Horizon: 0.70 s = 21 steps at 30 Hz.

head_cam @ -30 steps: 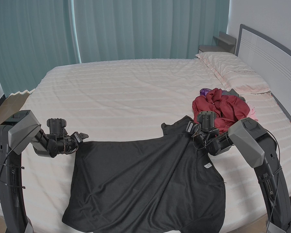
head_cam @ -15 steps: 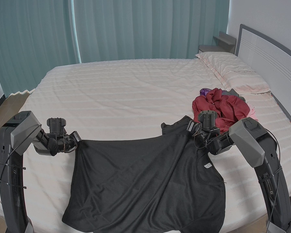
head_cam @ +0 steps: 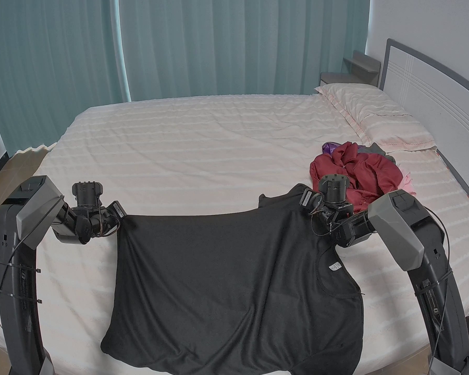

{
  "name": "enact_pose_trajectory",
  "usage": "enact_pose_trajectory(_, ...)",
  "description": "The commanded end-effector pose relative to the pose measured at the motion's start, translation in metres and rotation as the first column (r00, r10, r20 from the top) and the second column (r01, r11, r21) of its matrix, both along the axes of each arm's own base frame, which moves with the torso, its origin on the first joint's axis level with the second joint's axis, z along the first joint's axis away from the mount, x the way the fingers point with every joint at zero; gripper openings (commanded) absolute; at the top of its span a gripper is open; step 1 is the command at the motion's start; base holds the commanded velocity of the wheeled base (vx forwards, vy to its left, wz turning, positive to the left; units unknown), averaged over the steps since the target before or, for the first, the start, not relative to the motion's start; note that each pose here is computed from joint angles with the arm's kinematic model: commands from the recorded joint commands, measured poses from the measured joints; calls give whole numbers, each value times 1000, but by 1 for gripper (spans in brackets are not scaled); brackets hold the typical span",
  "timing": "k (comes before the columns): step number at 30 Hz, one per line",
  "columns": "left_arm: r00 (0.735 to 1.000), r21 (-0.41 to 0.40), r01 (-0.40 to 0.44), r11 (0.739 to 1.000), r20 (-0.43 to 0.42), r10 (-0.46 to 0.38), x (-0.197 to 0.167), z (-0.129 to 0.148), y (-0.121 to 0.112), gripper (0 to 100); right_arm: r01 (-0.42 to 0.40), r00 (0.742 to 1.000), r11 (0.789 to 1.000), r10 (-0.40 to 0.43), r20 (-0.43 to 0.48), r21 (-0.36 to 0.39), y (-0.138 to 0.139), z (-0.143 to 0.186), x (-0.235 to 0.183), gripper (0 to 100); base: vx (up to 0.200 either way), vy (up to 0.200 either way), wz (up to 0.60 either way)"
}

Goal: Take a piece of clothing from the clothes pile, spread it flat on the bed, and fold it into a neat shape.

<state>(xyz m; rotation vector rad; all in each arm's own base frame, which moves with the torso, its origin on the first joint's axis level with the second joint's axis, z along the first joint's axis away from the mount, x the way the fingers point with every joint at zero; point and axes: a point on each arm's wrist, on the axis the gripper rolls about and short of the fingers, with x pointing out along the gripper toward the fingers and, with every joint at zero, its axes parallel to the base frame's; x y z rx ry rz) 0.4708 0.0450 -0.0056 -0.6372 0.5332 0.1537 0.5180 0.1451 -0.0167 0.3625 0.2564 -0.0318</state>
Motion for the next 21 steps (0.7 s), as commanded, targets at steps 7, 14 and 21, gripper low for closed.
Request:
enact_pose_trajectory(7, 1000, 5, -23, 1000, 10, 23, 6, 0, 0, 0, 6, 1000, 1000, -7, 21, 13, 1, -3, 5, 0, 0, 0, 0)
enact_pose_trajectory(14, 1000, 5, -23, 1000, 7, 23, 6, -1, 0, 100, 0, 1000, 1000, 0, 12, 16, 4, -6, 5, 100, 0, 0, 0)
enact_pose_trajectory(21, 1000, 4, -25, 1000, 2, 25, 5, -2, 1, 100, 8, 1000, 1000, -8, 18, 18, -1, -3, 6, 100, 0, 0, 0)
